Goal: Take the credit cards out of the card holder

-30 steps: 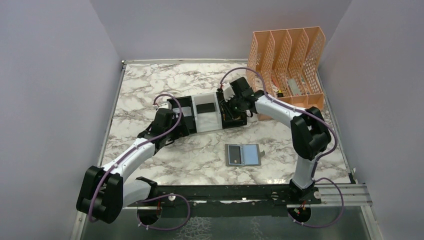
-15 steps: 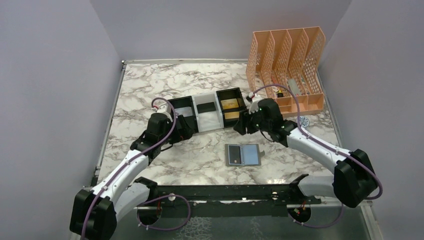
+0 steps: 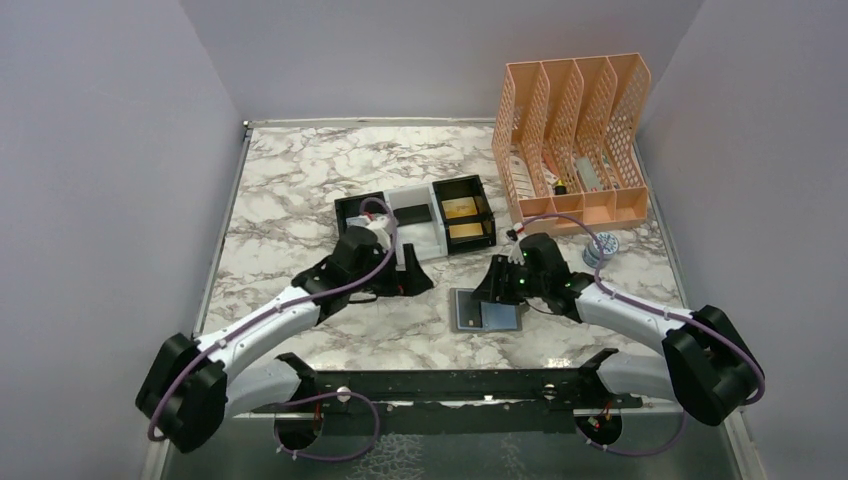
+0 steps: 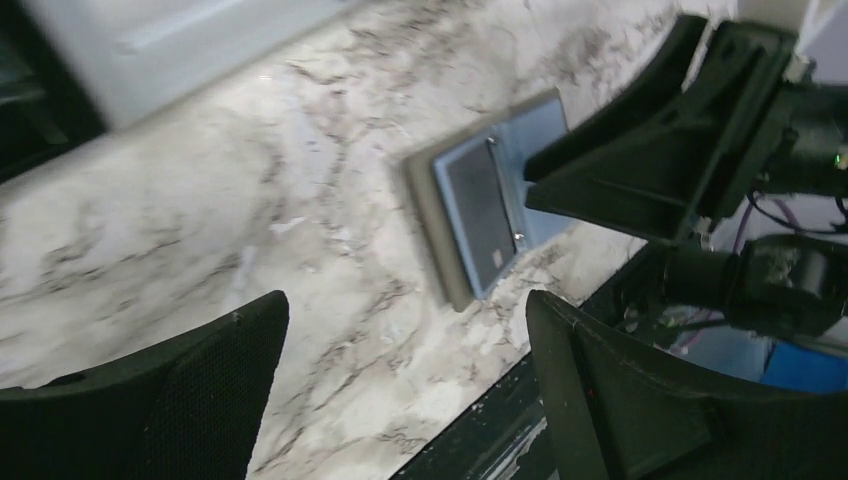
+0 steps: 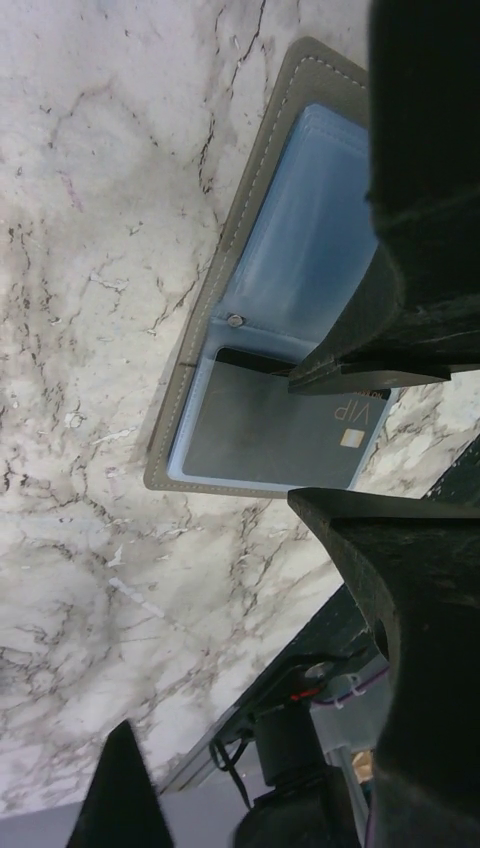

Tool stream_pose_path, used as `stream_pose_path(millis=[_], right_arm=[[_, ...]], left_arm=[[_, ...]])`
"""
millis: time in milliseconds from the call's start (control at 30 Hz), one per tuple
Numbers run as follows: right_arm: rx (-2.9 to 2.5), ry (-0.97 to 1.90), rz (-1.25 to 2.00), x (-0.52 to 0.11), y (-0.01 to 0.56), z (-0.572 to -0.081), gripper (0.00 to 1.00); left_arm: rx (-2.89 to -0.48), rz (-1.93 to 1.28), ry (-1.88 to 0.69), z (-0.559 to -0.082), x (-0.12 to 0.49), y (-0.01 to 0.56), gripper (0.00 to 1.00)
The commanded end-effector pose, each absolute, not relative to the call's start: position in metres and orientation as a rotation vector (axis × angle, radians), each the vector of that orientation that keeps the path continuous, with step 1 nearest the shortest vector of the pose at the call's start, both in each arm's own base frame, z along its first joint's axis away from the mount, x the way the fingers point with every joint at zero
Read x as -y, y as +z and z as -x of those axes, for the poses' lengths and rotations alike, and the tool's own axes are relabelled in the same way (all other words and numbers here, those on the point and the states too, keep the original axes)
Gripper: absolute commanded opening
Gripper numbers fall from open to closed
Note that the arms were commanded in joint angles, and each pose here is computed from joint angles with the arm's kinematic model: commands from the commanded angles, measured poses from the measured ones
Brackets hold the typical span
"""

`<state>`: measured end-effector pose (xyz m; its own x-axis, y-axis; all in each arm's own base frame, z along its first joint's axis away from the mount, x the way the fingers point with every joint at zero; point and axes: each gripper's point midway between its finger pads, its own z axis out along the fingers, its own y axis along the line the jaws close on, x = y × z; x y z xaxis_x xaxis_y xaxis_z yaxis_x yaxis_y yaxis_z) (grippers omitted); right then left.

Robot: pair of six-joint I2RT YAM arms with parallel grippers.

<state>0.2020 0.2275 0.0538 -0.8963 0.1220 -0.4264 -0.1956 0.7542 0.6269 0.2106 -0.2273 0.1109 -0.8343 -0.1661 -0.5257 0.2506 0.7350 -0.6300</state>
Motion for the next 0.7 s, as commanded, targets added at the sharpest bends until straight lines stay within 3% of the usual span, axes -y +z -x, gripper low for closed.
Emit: stream_pose_path(millis=[0, 300, 667], right_arm=[[-2.455, 0.963, -0.021, -0.228, 0.061, -0.212, 0.39], [-2.458, 1.066, -0.040, -0.235, 0.056, -0.202, 0.34], [-2.509, 0.966, -0.115, -0.222, 0.032, -0.201, 0.31]], left_arm=[[-2.323, -0.179, -1.018, -0.207, 0.275, 0.123, 0.88], [-2.369, -0.294, -1.085, -0.189, 0.329, 0.107, 0.61], [-2.438, -0.356, -1.076, -0.179, 0.354, 0.078, 0.44]])
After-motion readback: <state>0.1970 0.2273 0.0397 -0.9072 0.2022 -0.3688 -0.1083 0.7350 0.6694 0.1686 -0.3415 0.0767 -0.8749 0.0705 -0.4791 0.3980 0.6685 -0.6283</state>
